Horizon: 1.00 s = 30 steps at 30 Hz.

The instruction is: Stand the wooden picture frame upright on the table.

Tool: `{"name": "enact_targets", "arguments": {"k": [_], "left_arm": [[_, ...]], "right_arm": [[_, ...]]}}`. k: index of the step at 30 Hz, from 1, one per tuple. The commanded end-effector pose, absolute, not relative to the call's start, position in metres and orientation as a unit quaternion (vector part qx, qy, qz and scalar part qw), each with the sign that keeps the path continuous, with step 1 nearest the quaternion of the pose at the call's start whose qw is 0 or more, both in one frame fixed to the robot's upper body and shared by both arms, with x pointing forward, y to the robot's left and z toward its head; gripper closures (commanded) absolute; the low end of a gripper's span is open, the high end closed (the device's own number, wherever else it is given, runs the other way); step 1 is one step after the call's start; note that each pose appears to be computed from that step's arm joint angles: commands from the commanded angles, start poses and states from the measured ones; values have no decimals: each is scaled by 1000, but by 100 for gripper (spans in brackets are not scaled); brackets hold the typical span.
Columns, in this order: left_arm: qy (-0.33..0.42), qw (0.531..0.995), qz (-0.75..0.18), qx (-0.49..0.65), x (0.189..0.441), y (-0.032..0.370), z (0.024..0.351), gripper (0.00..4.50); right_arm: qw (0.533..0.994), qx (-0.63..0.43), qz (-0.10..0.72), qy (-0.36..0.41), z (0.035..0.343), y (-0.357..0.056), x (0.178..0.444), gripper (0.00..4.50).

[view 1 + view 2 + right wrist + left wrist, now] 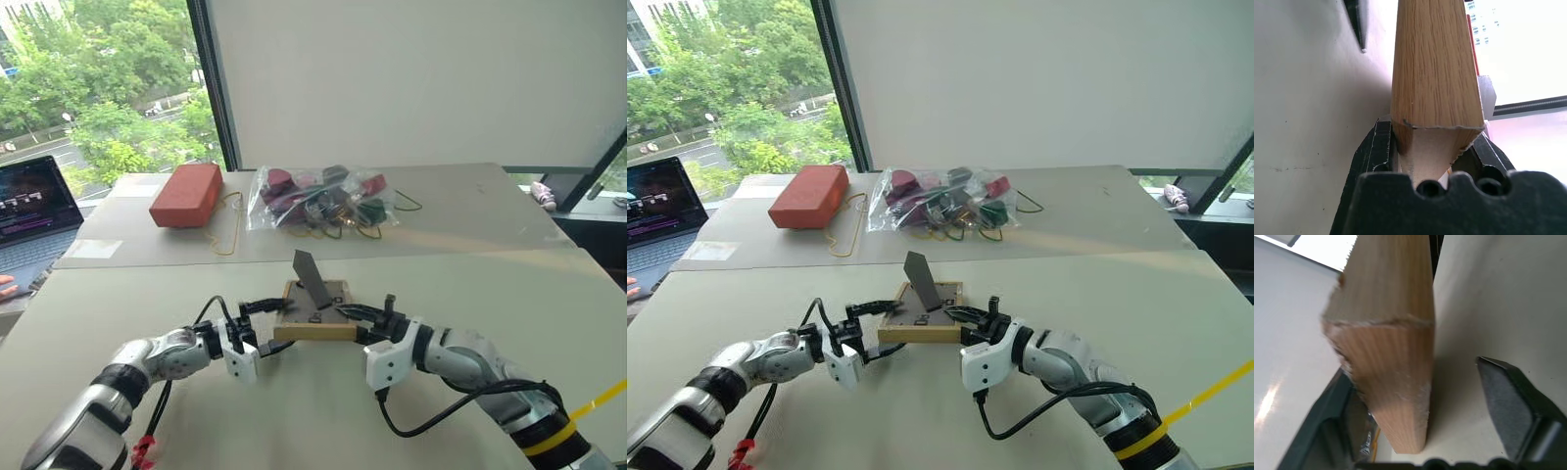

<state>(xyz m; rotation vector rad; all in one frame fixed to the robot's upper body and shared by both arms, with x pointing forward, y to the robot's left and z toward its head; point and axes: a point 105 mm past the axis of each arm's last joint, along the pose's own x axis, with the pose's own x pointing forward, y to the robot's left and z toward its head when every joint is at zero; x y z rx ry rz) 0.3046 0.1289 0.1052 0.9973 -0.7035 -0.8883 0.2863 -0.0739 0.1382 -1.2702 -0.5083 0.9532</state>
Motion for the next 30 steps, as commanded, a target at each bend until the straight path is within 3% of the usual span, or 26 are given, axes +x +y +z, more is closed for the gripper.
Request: {"name": "enact_targets", "arguments": {"k": [1,5,9,13,26,28,30], "left_arm": [[-310,820,-316,364,302,155,153,28],[-265,852,-308,329,283,156,157,28],[-236,868,-302,314,272,146,149,28],[-229,875,-291,312,272,142,149,28],[-224,879,-280,315,269,142,150,28],[-223,879,-281,314,269,141,149,22],[-222,880,-282,313,268,141,149,22]], "right_arm": [[745,-496,389,-221,196,-93,302,316],[801,-399,418,-155,228,-110,313,316],[865,-176,467,-41,263,-117,327,316],[846,-41,512,142,249,-118,327,316],[813,-39,526,246,195,-109,328,316],[816,-37,522,243,195,-110,330,225],[816,-37,524,241,197,-111,330,171]]}}
